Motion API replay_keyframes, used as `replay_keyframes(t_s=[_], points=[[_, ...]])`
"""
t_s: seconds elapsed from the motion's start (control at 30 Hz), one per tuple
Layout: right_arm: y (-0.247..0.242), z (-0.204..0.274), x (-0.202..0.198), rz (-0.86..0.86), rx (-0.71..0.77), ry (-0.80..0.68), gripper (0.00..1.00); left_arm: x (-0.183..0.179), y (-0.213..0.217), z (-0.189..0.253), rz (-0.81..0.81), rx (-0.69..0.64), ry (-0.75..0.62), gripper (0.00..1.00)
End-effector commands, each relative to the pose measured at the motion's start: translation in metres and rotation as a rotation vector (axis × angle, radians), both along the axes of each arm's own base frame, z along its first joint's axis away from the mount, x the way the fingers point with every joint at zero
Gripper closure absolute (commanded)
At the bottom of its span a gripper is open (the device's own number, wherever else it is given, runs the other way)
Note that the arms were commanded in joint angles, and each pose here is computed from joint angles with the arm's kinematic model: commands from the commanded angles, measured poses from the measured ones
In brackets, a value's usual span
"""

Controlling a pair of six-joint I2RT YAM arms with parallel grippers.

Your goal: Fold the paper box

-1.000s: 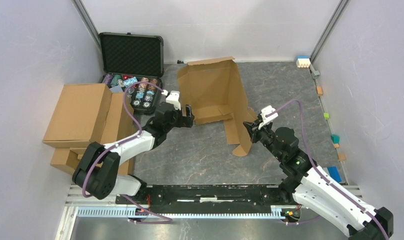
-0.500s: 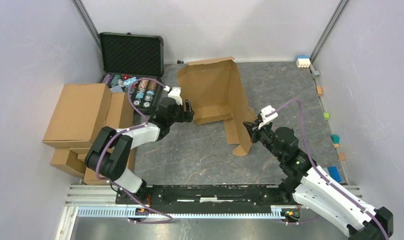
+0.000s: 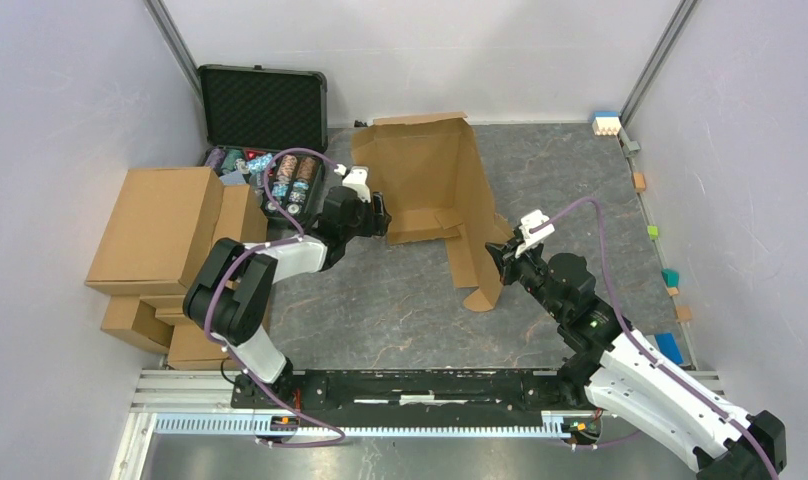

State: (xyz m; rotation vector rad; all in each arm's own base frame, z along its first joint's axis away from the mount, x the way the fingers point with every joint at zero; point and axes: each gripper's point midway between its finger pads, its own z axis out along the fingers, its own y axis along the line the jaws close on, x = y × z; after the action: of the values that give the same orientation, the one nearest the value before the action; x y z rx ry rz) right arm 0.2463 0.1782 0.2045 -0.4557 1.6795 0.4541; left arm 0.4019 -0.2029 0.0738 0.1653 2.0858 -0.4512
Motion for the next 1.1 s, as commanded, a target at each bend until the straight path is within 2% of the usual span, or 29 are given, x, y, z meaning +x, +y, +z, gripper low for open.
replay_keyframes(t_s=[0.0, 0.07, 0.17, 0.27, 0.33, 0.43, 0.47, 0.53, 0.67, 0.73, 0.83, 0.97, 1.07], points=[[0.002, -0.012, -0.002, 0.010, -0.011, 0.031, 0.99, 0.011, -0.007, 0.025, -0.025, -0.028, -0.076, 0.38], [0.000, -0.012, -0.001, 0.001, -0.011, 0.031, 0.98, 0.007, -0.004, 0.027, -0.020, -0.030, -0.077, 0.37], [-0.002, -0.012, -0.001, -0.012, -0.014, 0.029, 0.97, -0.003, -0.002, 0.029, -0.029, -0.043, -0.072, 0.29], [-0.006, -0.009, -0.001, -0.029, -0.017, 0.022, 0.97, -0.011, 0.010, 0.027, 0.024, -0.047, -0.054, 0.24], [-0.009, -0.008, -0.001, -0.041, -0.016, 0.019, 0.96, -0.014, 0.024, 0.033, 0.084, -0.039, -0.085, 0.18], [-0.009, -0.005, -0.002, -0.040, -0.010, 0.015, 0.94, -0.017, 0.037, 0.042, 0.124, -0.079, -0.141, 0.13], [-0.009, -0.005, -0.002, -0.038, -0.009, 0.018, 0.89, -0.016, 0.040, 0.043, 0.135, -0.102, -0.138, 0.12], [-0.008, -0.001, -0.003, -0.032, -0.008, 0.019, 0.70, -0.014, 0.042, 0.042, 0.136, -0.148, -0.112, 0.12], [-0.017, 0.020, 0.000, -0.072, -0.035, 0.004, 0.27, -0.029, 0.035, 0.047, 0.091, -0.242, -0.078, 0.12], [-0.025, 0.039, 0.003, -0.114, -0.050, -0.009, 0.16, -0.040, 0.038, 0.050, 0.110, -0.271, -0.057, 0.12], [-0.039, 0.074, 0.010, -0.188, -0.084, -0.029, 0.08, -0.058, 0.043, 0.049, 0.138, -0.292, -0.004, 0.13], [-0.045, 0.122, 0.016, -0.232, -0.097, -0.071, 0.02, -0.080, 0.050, 0.048, 0.168, -0.324, 0.037, 0.14], [-0.039, 0.155, 0.027, -0.225, -0.141, -0.093, 0.02, -0.089, 0.051, 0.044, 0.179, -0.334, 0.062, 0.14]])
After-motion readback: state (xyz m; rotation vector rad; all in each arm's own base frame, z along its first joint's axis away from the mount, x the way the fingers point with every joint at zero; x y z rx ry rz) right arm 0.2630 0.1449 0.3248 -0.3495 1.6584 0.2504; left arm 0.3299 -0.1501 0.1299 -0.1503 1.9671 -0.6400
